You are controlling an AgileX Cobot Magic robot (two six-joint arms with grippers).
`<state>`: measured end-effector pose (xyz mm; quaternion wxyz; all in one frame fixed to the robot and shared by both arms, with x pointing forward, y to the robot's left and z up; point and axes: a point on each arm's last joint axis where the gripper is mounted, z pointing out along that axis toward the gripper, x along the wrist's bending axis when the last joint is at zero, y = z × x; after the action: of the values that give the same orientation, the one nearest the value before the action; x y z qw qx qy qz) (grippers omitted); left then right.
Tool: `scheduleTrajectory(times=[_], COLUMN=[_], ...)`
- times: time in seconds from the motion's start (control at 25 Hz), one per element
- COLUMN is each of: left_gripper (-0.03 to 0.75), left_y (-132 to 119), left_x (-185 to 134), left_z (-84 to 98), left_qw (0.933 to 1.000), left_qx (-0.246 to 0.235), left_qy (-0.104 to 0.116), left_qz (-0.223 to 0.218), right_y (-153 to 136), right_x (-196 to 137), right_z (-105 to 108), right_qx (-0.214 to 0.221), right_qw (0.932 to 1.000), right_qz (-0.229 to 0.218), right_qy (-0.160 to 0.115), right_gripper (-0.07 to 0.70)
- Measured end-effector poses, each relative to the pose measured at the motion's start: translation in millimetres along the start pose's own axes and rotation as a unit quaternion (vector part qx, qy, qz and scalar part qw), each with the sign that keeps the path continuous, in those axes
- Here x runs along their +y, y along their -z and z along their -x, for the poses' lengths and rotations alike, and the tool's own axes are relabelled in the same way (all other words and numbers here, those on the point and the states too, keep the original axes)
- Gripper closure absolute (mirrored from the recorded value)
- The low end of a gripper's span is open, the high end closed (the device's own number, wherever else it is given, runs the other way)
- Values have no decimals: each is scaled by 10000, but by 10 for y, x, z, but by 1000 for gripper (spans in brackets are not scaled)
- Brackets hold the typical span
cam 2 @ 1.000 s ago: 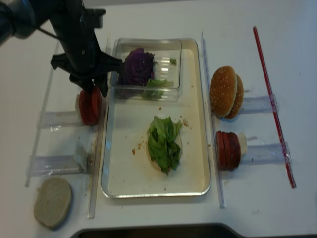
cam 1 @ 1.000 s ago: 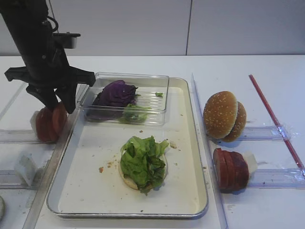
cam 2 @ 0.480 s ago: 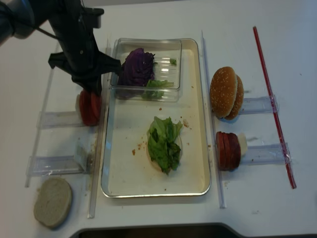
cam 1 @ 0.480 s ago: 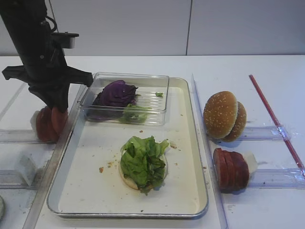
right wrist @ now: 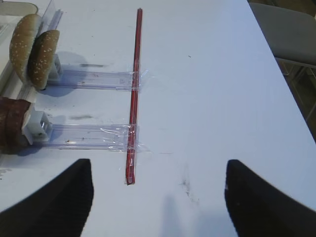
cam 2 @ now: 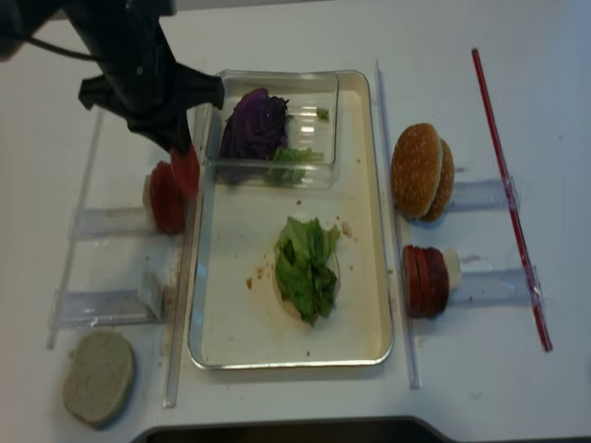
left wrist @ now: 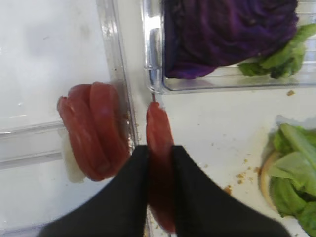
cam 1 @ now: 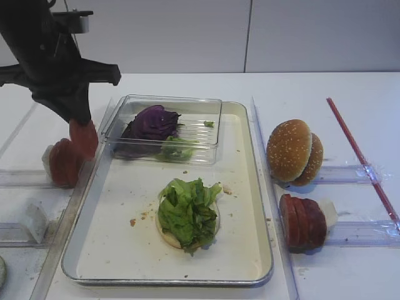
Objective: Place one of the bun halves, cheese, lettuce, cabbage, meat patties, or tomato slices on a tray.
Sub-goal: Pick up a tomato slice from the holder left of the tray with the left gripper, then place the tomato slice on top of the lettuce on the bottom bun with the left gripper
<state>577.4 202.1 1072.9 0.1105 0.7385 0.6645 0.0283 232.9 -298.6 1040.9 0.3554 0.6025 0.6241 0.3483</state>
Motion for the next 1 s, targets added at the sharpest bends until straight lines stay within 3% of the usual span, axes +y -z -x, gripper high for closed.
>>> scheduleTrajectory(times=[0.16,0.28,0.44,0.76,1.0], left_gripper=[638,638,638,638,639], left_y=[206,355,423,249,233], left_x=[-70,-135,-295,-624,-666], left_z=[90,214,425,861,936], left_qw=[9984,9931,9893,9826,9803], left_qx=[-519,-1137,-1427,-1569,-1608], left_qy=[140,86,-211,-940,-1086], left_qz=[194,277,226,-314,-373], right_y=[0,0,0,0,0], right_x=[0,0,0,0,0], right_z=[0,0,0,0,0], right_qx=[0,0,0,0,0], right_qw=[10000,10000,10000,10000,10000], right_qz=[0,0,0,0,0], right_qy=[0,0,0,0,0], right_gripper=[67,68,67,67,67])
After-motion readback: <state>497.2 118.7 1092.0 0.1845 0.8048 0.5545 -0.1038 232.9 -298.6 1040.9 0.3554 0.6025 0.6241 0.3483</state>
